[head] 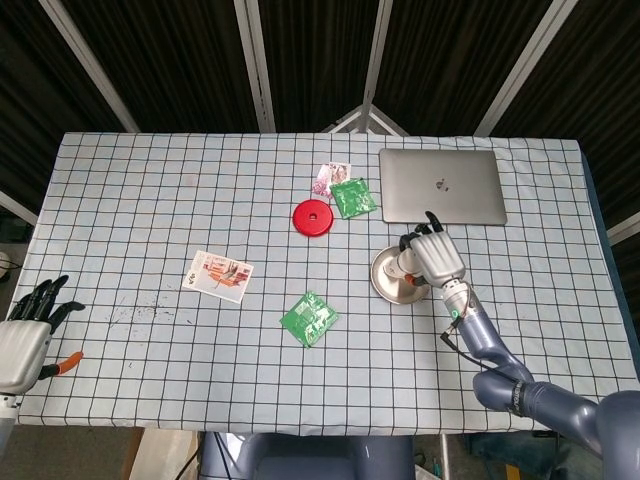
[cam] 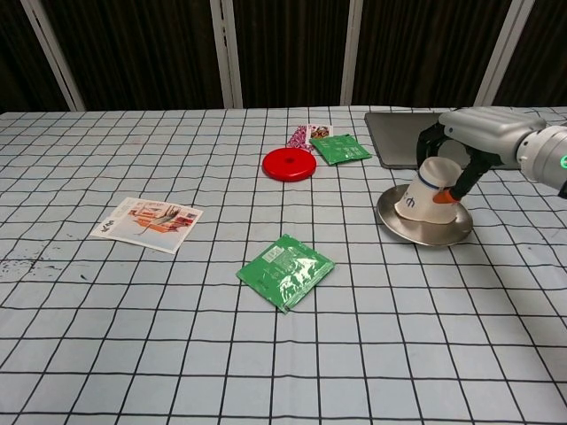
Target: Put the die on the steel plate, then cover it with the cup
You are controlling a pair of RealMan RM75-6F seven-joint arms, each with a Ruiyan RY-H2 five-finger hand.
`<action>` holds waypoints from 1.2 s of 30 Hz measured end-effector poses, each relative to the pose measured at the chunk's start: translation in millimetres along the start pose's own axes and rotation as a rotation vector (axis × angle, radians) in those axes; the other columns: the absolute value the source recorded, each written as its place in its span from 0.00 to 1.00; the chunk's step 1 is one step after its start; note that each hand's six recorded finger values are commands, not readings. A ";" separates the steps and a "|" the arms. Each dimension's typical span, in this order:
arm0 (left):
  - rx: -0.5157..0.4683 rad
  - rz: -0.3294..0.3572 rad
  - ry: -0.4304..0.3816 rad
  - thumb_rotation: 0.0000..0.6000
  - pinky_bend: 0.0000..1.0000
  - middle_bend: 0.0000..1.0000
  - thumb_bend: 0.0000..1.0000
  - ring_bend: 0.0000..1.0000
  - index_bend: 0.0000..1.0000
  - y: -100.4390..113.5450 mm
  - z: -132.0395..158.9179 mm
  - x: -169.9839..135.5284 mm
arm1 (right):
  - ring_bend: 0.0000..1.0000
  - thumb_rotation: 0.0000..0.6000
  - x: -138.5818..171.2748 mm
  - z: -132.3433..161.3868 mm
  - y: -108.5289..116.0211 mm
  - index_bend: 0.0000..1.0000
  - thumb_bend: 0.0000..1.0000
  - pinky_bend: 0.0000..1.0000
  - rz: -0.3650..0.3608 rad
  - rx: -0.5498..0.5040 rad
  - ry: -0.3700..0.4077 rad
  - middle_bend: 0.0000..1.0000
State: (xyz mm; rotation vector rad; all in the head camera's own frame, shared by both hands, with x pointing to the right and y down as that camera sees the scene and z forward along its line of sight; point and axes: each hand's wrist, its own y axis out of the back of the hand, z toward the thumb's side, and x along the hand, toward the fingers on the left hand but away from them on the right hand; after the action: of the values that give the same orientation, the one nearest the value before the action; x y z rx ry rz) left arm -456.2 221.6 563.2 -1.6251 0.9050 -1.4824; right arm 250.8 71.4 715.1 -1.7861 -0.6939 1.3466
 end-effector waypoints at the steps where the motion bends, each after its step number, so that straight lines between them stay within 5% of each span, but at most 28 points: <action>1: 0.000 0.000 -0.001 1.00 0.13 0.00 0.26 0.00 0.29 0.0 0.3 -0.2 | 0.25 1.00 3.1 1.8 -0.6 0.55 0.35 0.00 0.006 -0.004 0.007 0.48; 13: -0.003 0.000 0.000 1.00 0.13 0.00 0.26 0.00 0.29 0.6 -0.1 -0.4 | 0.25 1.00 27.4 40.1 -2.7 0.55 0.35 0.00 0.126 -0.183 0.104 0.48; 36: 0.003 -0.006 0.004 1.00 0.13 0.00 0.26 0.00 0.29 -1.3 -0.5 1.6 | 0.25 1.00 4.1 67.1 -12.6 0.55 0.35 0.00 0.133 -0.329 0.143 0.48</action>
State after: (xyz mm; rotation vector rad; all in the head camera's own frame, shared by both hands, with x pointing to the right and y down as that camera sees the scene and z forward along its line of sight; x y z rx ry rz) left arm -456.6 220.8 565.1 -1.6245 0.8996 -1.4911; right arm 188.2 98.9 714.2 -2.2002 -0.7629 1.2278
